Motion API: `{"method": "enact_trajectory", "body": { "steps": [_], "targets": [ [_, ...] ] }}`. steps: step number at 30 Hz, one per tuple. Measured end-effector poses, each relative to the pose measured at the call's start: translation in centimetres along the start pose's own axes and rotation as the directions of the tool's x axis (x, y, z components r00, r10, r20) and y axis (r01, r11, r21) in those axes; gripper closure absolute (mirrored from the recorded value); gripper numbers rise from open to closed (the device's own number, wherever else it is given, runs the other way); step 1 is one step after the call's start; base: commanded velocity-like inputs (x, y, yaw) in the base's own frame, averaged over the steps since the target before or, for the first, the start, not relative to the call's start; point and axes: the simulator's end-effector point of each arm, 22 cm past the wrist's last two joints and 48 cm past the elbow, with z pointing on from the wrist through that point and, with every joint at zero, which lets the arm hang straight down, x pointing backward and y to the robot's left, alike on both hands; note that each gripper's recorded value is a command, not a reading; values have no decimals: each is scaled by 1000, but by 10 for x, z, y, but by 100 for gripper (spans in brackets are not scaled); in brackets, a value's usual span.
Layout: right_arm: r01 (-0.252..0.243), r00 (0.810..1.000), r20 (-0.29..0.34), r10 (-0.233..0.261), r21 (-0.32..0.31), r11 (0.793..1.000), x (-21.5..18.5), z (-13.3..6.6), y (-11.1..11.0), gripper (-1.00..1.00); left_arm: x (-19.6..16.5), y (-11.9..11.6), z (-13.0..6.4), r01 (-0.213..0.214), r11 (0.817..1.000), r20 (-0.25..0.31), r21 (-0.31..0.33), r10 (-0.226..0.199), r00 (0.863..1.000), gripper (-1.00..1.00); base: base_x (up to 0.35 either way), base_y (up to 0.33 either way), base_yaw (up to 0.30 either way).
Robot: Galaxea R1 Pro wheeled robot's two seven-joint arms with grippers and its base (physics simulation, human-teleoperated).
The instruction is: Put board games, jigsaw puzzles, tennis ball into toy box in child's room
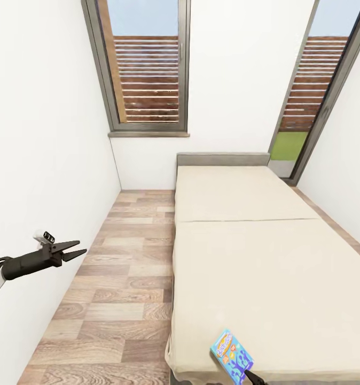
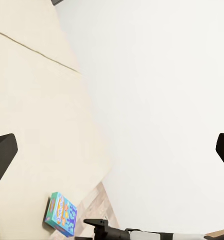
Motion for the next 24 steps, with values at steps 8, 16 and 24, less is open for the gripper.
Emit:
{"method": "enact_trajectory", "body": {
  "steps": [8, 16, 24],
  "targets": [
    [8, 1000, -6, -8, -14, 1000, 1, 5, 0, -100, 2, 4, 0, -1, 1000, 0, 0, 1, 1000, -100, 0, 0, 0],
    [10, 1000, -10, -10, -19, 1000, 4, 12, -4, -100, 6, 12, 0, -2, 1000, 0, 0, 2, 1000, -100, 0, 0, 0],
    [50, 997, -64, -51, -15, 999, 20, 25, -13, -100, 13, 24, 1, -2, 1000, 0, 0, 2, 1000, -100, 0, 0, 0]
  ]
}}
